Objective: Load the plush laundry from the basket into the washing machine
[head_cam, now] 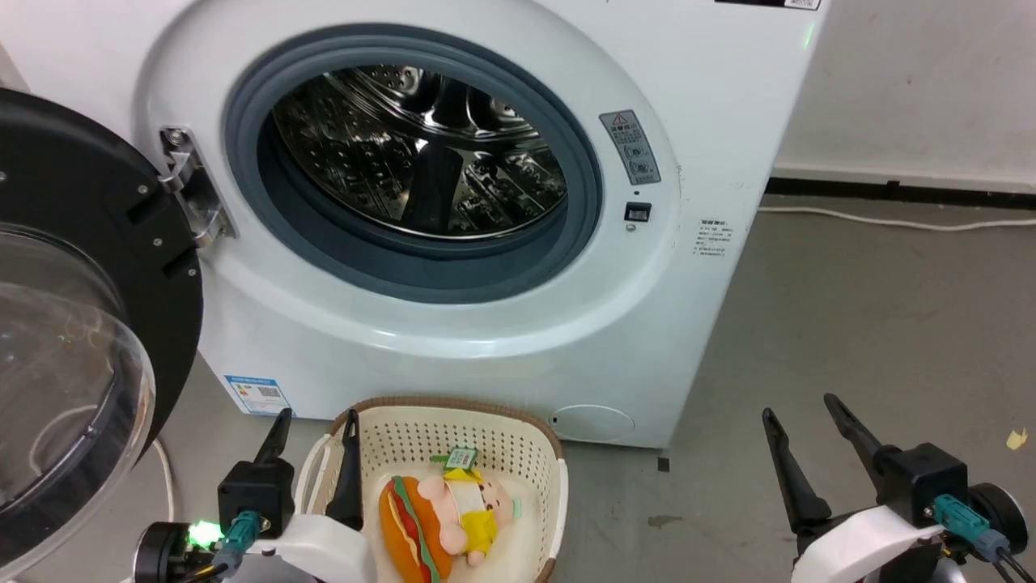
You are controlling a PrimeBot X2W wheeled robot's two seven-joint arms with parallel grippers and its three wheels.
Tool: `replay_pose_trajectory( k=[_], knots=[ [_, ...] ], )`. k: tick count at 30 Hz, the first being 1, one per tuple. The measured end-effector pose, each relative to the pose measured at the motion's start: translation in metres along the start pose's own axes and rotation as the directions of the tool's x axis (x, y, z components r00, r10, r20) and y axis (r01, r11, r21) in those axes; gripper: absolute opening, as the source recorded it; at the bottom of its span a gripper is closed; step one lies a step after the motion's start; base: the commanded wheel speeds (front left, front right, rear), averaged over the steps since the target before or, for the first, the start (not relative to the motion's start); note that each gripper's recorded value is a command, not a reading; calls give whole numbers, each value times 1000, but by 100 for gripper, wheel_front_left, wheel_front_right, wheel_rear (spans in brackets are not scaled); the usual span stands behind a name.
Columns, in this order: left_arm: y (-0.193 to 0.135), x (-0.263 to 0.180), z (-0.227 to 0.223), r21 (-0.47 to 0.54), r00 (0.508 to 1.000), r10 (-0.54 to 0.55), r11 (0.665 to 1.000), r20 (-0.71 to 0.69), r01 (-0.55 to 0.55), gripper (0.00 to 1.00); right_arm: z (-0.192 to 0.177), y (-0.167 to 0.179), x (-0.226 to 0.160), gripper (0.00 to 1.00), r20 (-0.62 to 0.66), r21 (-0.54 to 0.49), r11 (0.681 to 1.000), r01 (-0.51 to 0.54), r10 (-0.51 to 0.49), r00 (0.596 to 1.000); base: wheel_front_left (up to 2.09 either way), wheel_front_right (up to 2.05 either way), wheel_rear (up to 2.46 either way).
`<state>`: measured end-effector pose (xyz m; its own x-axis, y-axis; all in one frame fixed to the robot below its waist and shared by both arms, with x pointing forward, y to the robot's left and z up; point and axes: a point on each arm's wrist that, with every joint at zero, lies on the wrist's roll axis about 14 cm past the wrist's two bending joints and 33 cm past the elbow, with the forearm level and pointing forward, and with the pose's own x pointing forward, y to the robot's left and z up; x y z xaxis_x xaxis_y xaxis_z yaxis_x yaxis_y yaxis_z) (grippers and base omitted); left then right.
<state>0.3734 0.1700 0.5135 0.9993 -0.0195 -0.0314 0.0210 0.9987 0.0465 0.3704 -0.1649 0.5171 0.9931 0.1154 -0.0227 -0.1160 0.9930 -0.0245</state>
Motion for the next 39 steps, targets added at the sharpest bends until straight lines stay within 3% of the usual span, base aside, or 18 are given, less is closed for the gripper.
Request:
replay_pose_trajectory(
  k=[24, 31, 39],
  knots=[
    [-37, 50, -76, 6, 970, -139, 990, -200, 143, 100, -29, -23, 18, 100, -49, 60, 996, 65, -63, 997, 0, 0, 0],
    [-51, 64, -112, 4, 936, -191, 980, -295, 201, 100, -42, -29, 24, 100, -78, 80, 993, 86, -80, 994, 0, 0, 0],
    [-66, 72, -160, 1, 865, -252, 960, -434, 280, 100, -57, -38, 27, 100, -104, 106, 987, 120, -109, 989, 0, 0, 0]
  ],
)
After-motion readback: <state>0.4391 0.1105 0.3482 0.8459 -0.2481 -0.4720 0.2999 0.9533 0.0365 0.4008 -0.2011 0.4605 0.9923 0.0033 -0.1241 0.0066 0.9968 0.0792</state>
